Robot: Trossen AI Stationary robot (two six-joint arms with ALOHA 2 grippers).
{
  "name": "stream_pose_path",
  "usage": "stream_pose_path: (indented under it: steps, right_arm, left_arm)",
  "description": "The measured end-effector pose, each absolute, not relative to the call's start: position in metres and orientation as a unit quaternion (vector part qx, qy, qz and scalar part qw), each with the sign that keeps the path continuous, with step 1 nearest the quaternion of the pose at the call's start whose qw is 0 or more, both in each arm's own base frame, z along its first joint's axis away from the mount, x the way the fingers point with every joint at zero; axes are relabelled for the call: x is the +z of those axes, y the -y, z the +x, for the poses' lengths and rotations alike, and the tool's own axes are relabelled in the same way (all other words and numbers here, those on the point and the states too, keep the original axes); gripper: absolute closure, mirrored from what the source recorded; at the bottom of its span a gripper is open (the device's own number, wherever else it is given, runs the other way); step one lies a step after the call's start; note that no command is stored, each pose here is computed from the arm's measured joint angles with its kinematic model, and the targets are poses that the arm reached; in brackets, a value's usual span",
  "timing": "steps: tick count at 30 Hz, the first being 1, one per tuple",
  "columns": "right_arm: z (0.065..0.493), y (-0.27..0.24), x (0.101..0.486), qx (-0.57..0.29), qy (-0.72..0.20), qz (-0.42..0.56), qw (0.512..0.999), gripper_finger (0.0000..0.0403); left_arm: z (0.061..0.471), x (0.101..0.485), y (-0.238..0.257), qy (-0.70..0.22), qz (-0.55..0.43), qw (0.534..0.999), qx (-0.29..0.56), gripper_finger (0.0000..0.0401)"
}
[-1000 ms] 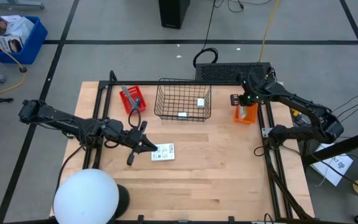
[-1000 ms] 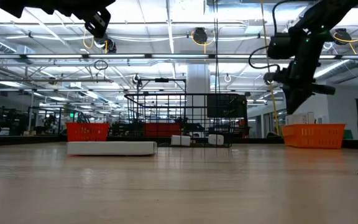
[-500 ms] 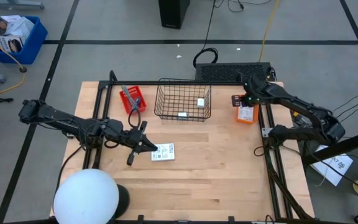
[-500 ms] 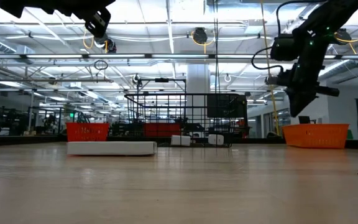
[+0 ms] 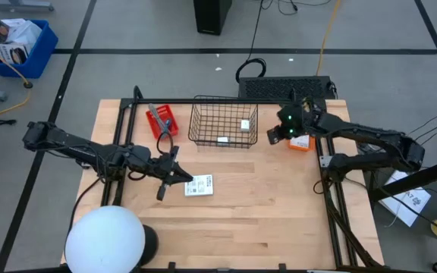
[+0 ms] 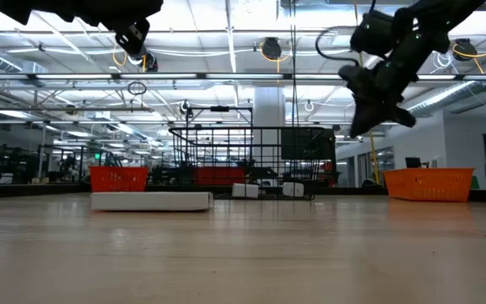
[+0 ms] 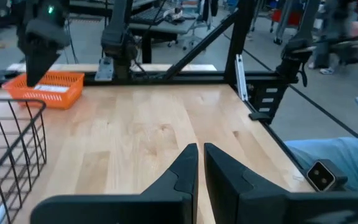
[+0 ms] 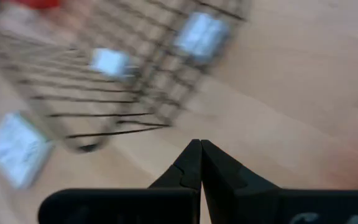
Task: Pick and place items into bin
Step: Put the card reader box into the orange bin
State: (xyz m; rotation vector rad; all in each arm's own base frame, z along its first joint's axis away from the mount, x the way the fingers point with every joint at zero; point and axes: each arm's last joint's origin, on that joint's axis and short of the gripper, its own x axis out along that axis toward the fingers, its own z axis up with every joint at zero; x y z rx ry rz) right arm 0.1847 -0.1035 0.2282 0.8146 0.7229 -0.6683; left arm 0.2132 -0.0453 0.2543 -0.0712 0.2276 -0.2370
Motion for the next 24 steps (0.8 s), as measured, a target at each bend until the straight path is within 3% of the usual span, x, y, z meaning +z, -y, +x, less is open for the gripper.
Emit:
stream_pose_path:
  steps: [7, 14, 24]
  right_arm:
    - [0.21, 0.066, 0.236, -0.245, -0.314, 0.328, 0.857, 0.0403]
    - [0.23, 0.017, 0.245, -0.117, -0.295, 0.257, 0.913, 0.0403]
    - [0.258, -0.054, 0.235, -0.003, -0.257, 0.22, 0.941, 0.0403]
  left_arm:
    - [0.212, 0.249, 0.043, -0.14, -0.061, 0.985, -0.084, 0.037]
    - [0.21, 0.242, 0.043, -0.182, -0.077, 0.978, -0.073, 0.0371]
    - [0.205, 0.231, 0.041, -0.241, -0.096, 0.965, -0.037, 0.0371]
